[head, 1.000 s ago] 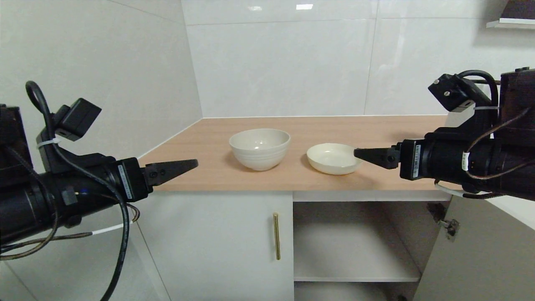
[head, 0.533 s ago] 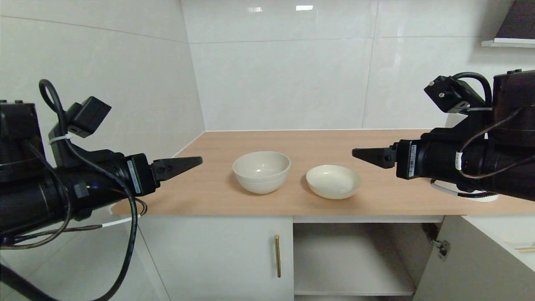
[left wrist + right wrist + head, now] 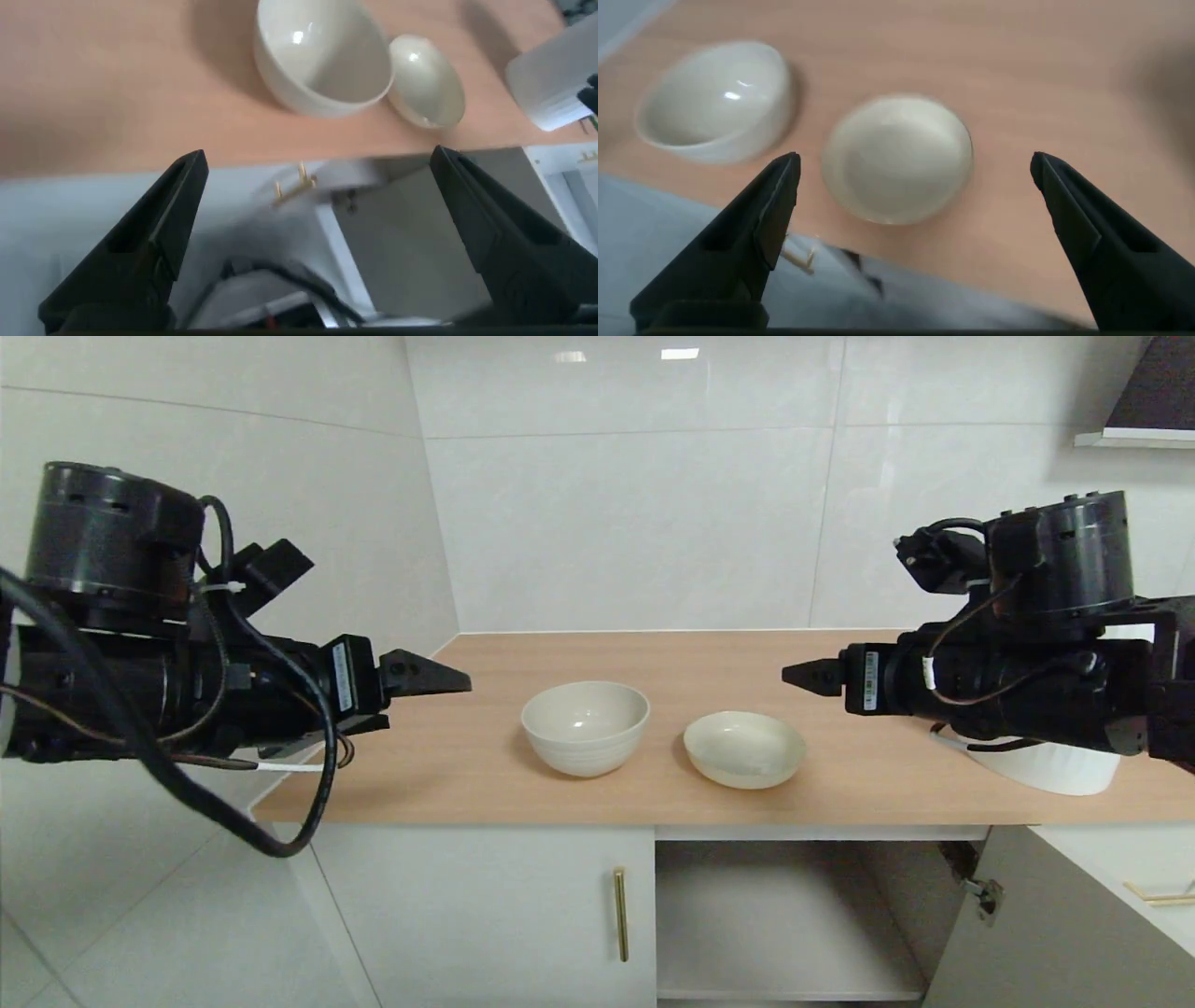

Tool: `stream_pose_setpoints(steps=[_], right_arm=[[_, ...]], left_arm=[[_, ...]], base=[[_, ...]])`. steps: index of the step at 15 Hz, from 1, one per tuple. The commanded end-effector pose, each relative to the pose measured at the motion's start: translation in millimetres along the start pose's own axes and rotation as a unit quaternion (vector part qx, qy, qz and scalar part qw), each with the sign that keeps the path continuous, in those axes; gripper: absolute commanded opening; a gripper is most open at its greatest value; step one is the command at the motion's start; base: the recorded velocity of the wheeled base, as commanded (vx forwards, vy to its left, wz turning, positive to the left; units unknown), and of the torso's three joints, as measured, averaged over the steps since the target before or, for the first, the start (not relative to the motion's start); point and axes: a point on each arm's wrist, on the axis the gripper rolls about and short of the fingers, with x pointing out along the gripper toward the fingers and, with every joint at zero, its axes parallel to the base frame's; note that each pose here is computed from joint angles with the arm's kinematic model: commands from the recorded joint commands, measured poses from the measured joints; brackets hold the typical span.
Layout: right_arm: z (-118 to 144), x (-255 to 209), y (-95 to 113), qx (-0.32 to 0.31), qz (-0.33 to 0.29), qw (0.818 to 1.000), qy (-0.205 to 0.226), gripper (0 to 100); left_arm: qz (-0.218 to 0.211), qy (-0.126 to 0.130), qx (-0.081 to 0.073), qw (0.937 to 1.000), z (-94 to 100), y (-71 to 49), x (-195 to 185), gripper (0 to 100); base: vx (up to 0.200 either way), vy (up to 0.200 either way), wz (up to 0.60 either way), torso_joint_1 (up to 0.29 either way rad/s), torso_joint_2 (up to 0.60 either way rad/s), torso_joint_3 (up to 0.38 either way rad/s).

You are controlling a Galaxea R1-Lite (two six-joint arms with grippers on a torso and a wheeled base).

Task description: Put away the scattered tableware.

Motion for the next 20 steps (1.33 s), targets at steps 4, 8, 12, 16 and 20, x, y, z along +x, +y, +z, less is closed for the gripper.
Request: stream_pose_setpoints(steps=[4, 8, 12, 16, 20], right_arm=[[0, 32, 4, 0.034, -0.057, 0.997, 0.046, 100], [-3, 43, 4, 0.033, -0.078, 0.995, 0.048, 100], [-2, 45, 0, 0.042, -0.081, 0.995, 0.048, 100], [-5, 49, -2, 0.042, -0.085, 0.994, 0.053, 100], [-5, 50, -2, 0.042, -0.087, 0.994, 0.053, 100]], left_arm=[[0.097, -0.039, -0.054, 0.9931, 0.5, -13.1, 77, 100], [0.111, -0.031, -0.045, 0.9923, -6.6, -13.1, 104, 100], [0.119, -0.018, -0.041, 0.9918, -7.1, -10.0, 128, 100], [0.126, -0.014, -0.035, 0.9913, -10.2, -5.4, 148, 100], [0.126, -0.008, -0.029, 0.9915, -15.1, -5.3, 158, 100]], base=[[0.000, 0.000, 0.00, 0.000, 0.00, 0.000], [0.000, 0.000, 0.00, 0.000, 0.00, 0.000], [0.000, 0.000, 0.00, 0.000, 0.00, 0.000], [0.000, 0.000, 0.00, 0.000, 0.00, 0.000], [0.000, 0.000, 0.00, 0.000, 0.00, 0.000]])
